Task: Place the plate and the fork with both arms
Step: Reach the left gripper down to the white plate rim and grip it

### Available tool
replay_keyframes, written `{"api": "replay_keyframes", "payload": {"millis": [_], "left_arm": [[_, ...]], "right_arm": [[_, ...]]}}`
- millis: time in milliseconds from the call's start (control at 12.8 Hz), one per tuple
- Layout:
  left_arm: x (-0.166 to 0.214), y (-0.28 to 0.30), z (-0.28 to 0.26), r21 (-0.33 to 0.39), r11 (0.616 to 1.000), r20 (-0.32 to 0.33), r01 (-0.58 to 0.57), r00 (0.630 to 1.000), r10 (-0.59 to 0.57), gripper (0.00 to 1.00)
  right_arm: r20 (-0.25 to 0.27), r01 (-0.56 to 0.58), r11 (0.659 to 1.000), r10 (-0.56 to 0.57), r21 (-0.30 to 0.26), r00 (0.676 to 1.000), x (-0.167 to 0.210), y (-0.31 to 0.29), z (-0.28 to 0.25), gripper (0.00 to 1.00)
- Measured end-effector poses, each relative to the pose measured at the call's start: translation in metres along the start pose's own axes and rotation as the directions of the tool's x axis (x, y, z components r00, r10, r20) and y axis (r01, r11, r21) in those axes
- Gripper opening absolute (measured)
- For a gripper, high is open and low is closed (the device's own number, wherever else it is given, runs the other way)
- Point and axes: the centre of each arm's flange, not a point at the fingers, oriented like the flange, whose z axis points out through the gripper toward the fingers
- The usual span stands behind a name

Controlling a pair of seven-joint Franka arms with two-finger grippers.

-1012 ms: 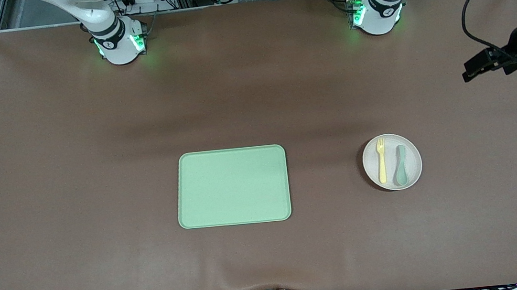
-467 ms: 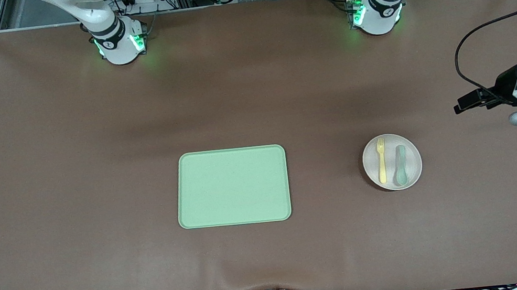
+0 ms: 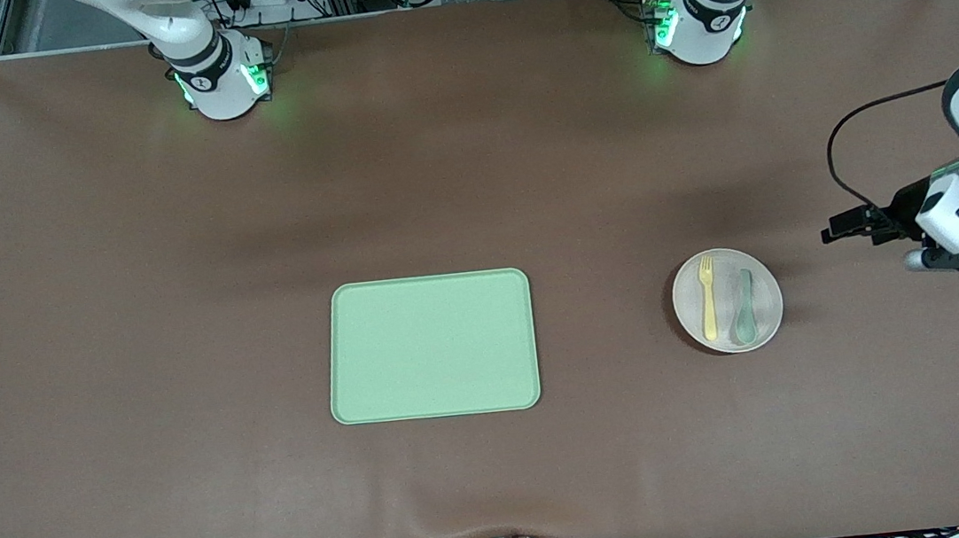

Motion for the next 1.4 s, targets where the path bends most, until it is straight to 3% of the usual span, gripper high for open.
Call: {"api": "replay_keyframes", "payload": {"millis": [389,545,623,1402], "left_arm": [[0.019,-0.015,0.063,-0.016,0.997,-0.040,-0.081,0.996,0.080,1.00],[0.021,-0.018,0.080,-0.052,0.995,-0.047,-0.081,0.996,0.078,0.81],[0.022,-0.018,0.088,-0.066,0.995,-0.052,-0.071,0.996,0.068,0.63],[0.038,-0.010,0.138,-0.051,0.996,-0.089,-0.071,0.994,0.067,0.48]], "right_arm": [[0.000,0.000,1.000,0.000,0.000,1.000,0.000,0.000,0.000,1.00],[0.000,0.000,1.000,0.000,0.000,1.000,0.000,0.000,0.000,1.00],[0.000,0.000,1.000,0.000,0.000,1.000,0.000,0.000,0.000,1.00],[0.005,-0.001,1.000,0.001,0.000,1.000,0.001,0.001,0.002,1.00]]}}
